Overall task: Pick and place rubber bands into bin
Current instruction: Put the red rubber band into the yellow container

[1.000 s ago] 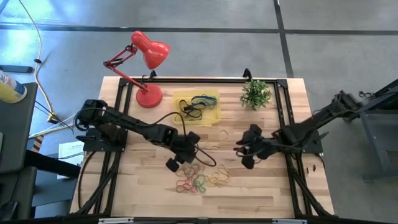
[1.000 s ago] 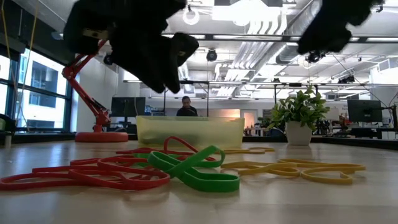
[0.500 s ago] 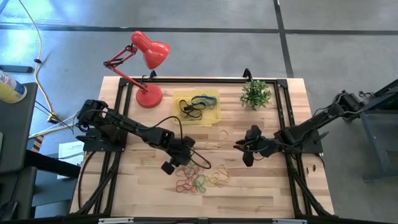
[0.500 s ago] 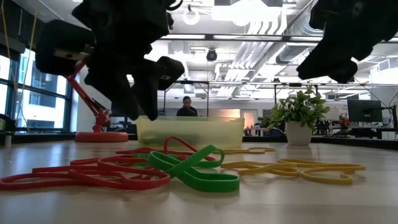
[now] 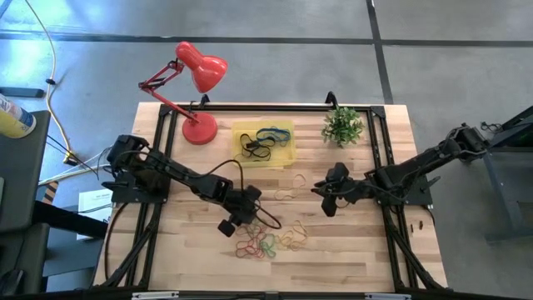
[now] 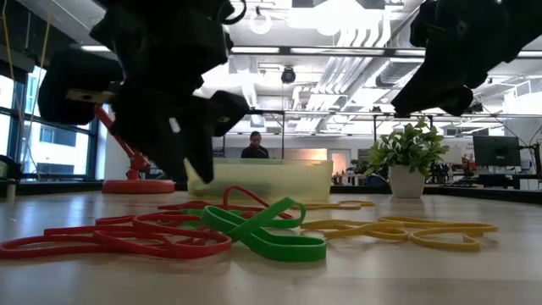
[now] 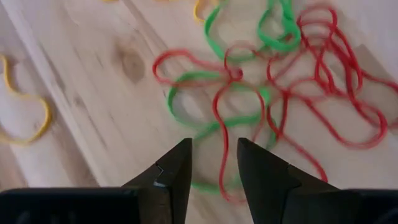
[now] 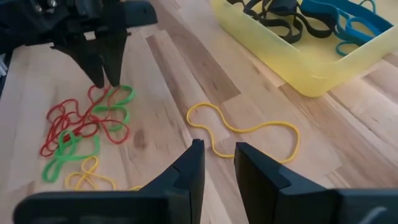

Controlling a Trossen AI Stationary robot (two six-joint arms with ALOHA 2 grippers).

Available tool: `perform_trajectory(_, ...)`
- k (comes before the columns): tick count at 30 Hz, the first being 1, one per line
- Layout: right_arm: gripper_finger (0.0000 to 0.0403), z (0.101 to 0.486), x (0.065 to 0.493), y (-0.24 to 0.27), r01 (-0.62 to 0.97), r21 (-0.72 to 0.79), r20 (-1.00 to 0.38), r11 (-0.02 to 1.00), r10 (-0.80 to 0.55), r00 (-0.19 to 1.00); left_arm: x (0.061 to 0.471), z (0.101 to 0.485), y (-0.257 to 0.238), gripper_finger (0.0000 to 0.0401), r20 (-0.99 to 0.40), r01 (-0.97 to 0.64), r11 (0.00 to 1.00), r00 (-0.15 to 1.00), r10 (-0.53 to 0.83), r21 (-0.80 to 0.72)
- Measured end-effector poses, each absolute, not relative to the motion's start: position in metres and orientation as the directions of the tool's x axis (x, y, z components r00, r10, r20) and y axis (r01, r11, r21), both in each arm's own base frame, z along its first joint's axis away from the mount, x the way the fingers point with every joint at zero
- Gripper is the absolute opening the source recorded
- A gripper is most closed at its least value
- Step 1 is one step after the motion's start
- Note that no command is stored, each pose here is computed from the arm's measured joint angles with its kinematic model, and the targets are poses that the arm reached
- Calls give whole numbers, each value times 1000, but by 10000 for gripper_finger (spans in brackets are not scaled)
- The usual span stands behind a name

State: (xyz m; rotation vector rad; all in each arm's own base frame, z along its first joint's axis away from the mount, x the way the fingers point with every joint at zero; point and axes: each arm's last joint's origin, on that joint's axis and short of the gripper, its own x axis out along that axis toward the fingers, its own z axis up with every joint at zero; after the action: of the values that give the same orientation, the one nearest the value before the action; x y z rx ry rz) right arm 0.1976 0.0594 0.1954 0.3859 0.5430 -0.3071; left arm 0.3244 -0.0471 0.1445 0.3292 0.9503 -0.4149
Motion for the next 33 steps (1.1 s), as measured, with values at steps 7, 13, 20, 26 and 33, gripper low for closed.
perform_trajectory(7, 79, 196, 198, 58, 382, 277, -552, 882, -179, 814, 328, 135, -48, 117, -838, 488, 870, 501, -216, 67)
perform_trajectory(13, 80, 196, 198, 58, 382, 276, -552, 882, -179, 814, 328, 132, -48, 117, -842, 493, 867, 494, -216, 67)
perform_trajectory(20, 80, 196, 199, 55, 392, 273, -552, 879, -191, 812, 329, 123, -49, 117, -853, 508, 860, 465, -237, 38)
perform_trajectory(26, 79, 196, 200, 52, 403, 266, -552, 876, -205, 808, 329, 119, -49, 97, -857, 509, 861, 454, -243, 25)
perform_trajectory(33, 77, 196, 201, 50, 404, 257, -552, 878, -209, 807, 330, 120, -49, 8, -855, 504, 863, 462, -236, 34)
